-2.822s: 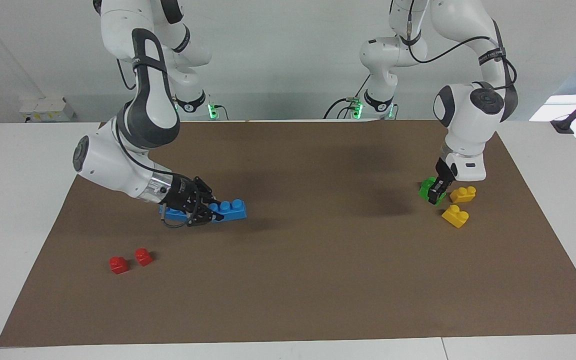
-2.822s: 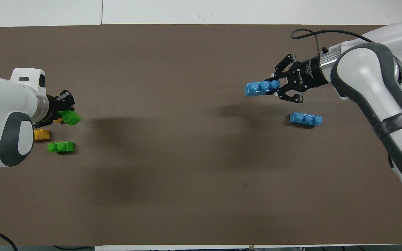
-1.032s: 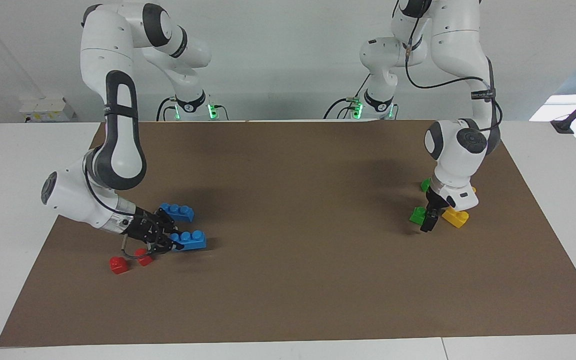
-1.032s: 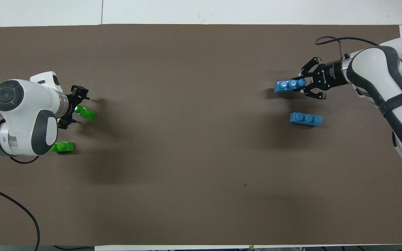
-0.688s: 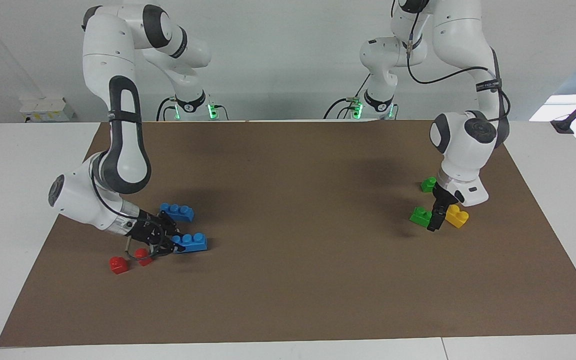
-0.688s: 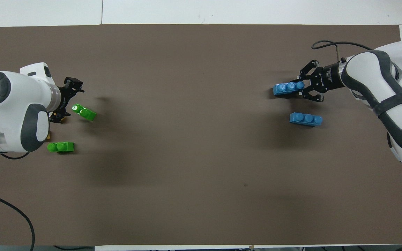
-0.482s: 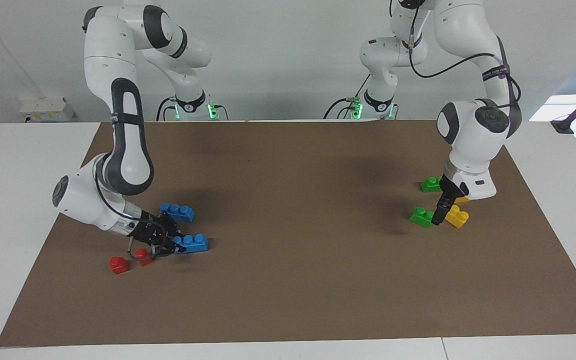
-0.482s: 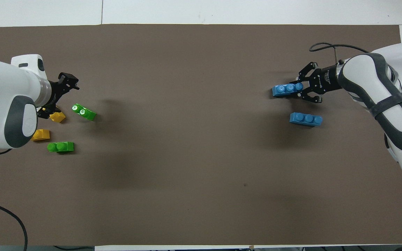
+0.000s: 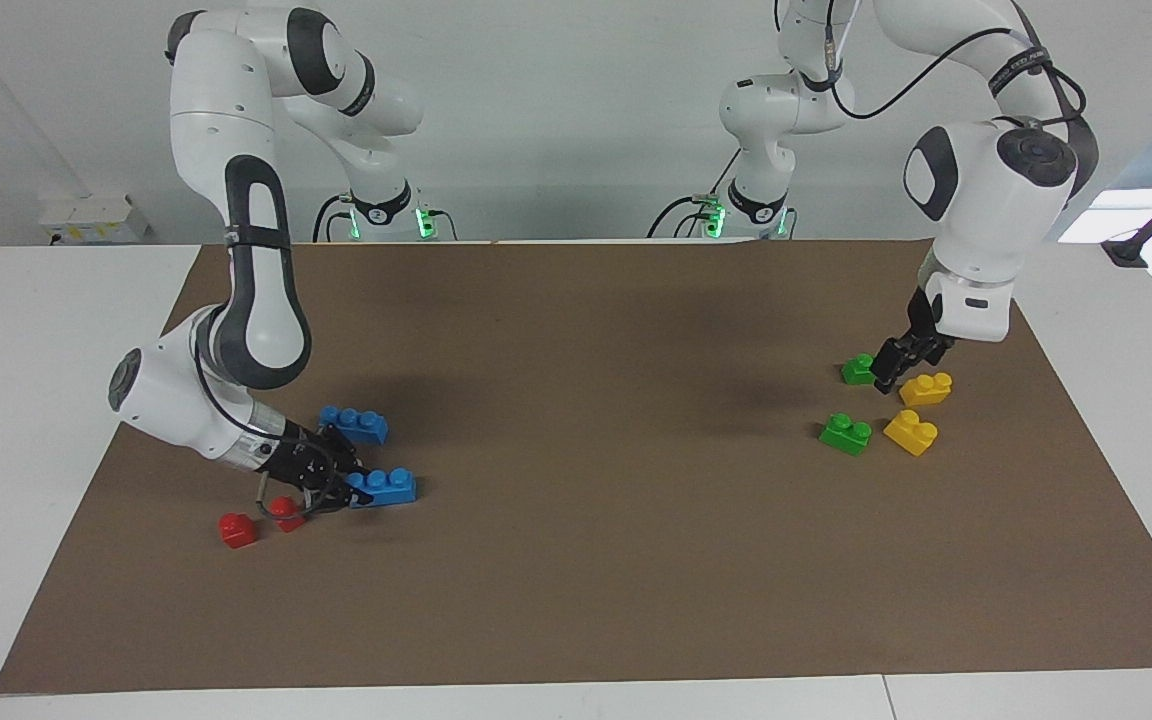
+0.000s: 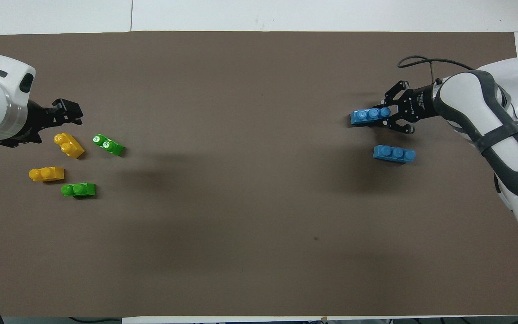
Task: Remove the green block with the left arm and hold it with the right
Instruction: 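Open the right gripper on the blue brick while the left gripper withdraws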
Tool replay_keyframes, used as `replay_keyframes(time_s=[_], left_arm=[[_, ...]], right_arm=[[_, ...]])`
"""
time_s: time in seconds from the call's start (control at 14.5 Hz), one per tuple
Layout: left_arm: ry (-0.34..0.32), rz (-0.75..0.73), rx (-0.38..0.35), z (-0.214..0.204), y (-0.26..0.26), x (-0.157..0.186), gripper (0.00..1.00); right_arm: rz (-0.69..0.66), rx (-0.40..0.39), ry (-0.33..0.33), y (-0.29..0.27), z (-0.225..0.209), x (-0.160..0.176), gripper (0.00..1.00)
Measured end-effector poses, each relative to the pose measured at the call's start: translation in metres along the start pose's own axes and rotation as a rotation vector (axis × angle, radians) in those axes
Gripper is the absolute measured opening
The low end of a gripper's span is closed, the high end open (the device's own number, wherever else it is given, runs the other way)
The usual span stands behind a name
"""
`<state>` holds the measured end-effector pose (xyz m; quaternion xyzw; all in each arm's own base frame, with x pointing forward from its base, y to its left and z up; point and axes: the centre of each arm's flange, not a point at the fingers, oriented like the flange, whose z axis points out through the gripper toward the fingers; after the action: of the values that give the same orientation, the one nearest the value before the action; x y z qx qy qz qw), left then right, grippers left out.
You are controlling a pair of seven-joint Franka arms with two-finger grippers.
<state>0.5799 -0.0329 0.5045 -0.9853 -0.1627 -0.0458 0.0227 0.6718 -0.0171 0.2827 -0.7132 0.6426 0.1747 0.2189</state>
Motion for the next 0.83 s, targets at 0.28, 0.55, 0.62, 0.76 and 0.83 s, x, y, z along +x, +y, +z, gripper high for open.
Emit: replay_keyframes(time_s=[0.28,0.55,0.62,0.76,0.83], left_arm=[[-0.02,0.107,0.019,-0.056,-0.013,-0.031,1.0],[-0.046,0.184,0.035,-0.085,-0.017,-0.056,1.0],[-0.057,0.226,0.038,-0.087,-0.016,-0.06,1.0],[-0.069,0.298,0.039,-0.084,-0.018,-0.064,1.0],[-0.075,0.312,0.034,-0.082,-0.018,-0.064,1.0]], right_arm=[[-0.02,0.002,0.009,0.004,0.006,0.003,0.45],[-0.026,-0.001,0.007,0.004,0.006,0.001,0.86],[-0.031,-0.001,0.005,0.004,0.003,-0.002,0.9],[-0.043,-0.002,-0.002,0.003,-0.006,-0.01,0.9],[-0.05,-0.002,-0.005,0.003,-0.013,-0.016,0.9]])
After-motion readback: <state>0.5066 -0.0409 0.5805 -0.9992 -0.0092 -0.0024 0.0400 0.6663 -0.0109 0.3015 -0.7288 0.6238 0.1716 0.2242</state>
